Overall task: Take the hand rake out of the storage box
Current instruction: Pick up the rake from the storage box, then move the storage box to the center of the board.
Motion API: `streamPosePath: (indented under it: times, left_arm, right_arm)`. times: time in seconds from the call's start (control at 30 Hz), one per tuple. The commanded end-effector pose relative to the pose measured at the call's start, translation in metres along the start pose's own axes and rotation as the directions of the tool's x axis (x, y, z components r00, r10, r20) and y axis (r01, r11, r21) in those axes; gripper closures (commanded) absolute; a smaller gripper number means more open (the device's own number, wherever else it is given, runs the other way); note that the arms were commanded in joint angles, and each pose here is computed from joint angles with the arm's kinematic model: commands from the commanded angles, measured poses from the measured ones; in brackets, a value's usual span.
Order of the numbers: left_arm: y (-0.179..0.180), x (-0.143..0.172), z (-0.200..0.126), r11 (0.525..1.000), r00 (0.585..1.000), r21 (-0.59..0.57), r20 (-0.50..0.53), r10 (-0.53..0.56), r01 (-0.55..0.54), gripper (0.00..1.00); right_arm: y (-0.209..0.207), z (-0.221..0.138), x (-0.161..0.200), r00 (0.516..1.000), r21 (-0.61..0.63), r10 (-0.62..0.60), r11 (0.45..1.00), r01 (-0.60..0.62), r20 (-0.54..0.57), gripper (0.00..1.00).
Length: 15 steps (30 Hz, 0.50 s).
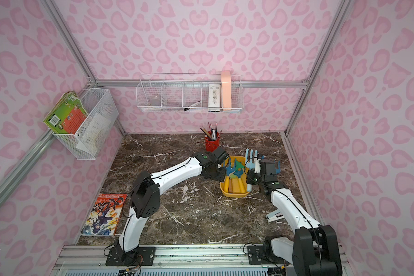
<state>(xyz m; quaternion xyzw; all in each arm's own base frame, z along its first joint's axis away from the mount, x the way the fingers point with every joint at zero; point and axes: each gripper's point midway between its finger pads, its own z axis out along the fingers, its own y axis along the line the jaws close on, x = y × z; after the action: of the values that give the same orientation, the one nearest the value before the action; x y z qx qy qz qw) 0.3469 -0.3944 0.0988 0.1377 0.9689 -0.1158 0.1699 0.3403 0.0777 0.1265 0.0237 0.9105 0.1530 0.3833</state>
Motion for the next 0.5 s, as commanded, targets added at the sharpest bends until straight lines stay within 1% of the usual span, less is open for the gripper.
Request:
streamPosePath:
  times: [0.0,0.23,0.47]
  left_arm:
    - [-0.001,0.002,0.01,1.0,1.0,0.002,-0.014,0.005,-0.005,0.43]
    - [0.006,0.006,0.026,0.999,1.0,-0.032,-0.031,-0.002,0.001,0.56]
    - [0.022,0.004,0.03,0.997,0.998,-0.066,-0.042,-0.044,0.041,0.67]
  right_arm:
    - [-0.007,-0.003,0.005,1.0,0.016,0.002,1.0,-0.002,-0.026,0.88]
    - [-0.015,-0.015,-0.001,1.0,0.034,0.013,0.999,-0.013,0.005,0.88]
    - [-0.017,-0.019,-0.006,1.0,0.034,0.007,0.999,-0.008,0.016,0.88]
